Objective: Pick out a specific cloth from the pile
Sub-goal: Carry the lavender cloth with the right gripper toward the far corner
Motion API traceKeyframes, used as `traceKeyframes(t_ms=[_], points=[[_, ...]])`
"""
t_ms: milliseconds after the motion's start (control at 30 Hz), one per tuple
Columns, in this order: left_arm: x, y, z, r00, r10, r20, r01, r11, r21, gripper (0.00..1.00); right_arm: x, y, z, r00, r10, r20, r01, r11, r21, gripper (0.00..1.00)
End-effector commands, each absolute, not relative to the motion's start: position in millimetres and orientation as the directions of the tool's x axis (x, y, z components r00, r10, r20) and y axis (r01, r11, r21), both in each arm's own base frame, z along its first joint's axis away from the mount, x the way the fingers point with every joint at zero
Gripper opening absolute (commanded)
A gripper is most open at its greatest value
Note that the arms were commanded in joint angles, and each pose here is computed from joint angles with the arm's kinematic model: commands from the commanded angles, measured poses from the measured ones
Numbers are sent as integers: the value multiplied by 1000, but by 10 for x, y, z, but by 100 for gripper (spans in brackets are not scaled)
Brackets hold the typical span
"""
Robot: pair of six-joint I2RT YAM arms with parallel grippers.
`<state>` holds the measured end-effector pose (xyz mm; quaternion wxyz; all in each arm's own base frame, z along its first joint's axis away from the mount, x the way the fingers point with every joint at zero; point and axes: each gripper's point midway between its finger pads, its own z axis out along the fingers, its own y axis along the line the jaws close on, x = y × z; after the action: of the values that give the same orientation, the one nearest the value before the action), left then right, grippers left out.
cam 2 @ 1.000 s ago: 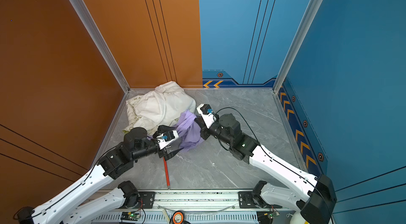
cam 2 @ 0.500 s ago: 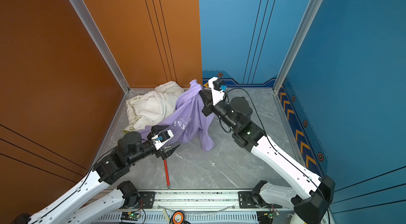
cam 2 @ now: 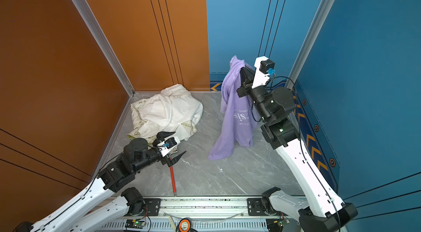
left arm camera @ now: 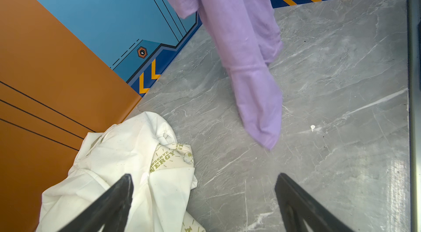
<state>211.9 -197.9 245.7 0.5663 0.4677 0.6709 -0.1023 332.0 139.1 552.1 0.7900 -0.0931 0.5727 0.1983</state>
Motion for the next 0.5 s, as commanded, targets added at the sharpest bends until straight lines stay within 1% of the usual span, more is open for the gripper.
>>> traceKeyframes(t_ms=[0,133,233,333,467], points=[[2164,-1943,2491,79,497,-864,722,570,393,98,3334,1189,5494,225,200,-954,-363,925,108,0],[2161,-1943,2474,68,491,-869,724,575,381,98,3600,990,4957,52,153,-987,-260,956,135,0],[2150,-1940,2499,69,481,-874,724,579,375,98,3724,835,4463,-94,151,-984,-185,968,167,0],[2139,-1926,2510,70,475,-877,720,584,374,98,3711,717,3968,-231,135,-963,-126,978,167,0],[2131,-1916,2463,62,475,-878,723,585,368,98,3584,526,3358,-387,129,-913,-30,988,152,0]])
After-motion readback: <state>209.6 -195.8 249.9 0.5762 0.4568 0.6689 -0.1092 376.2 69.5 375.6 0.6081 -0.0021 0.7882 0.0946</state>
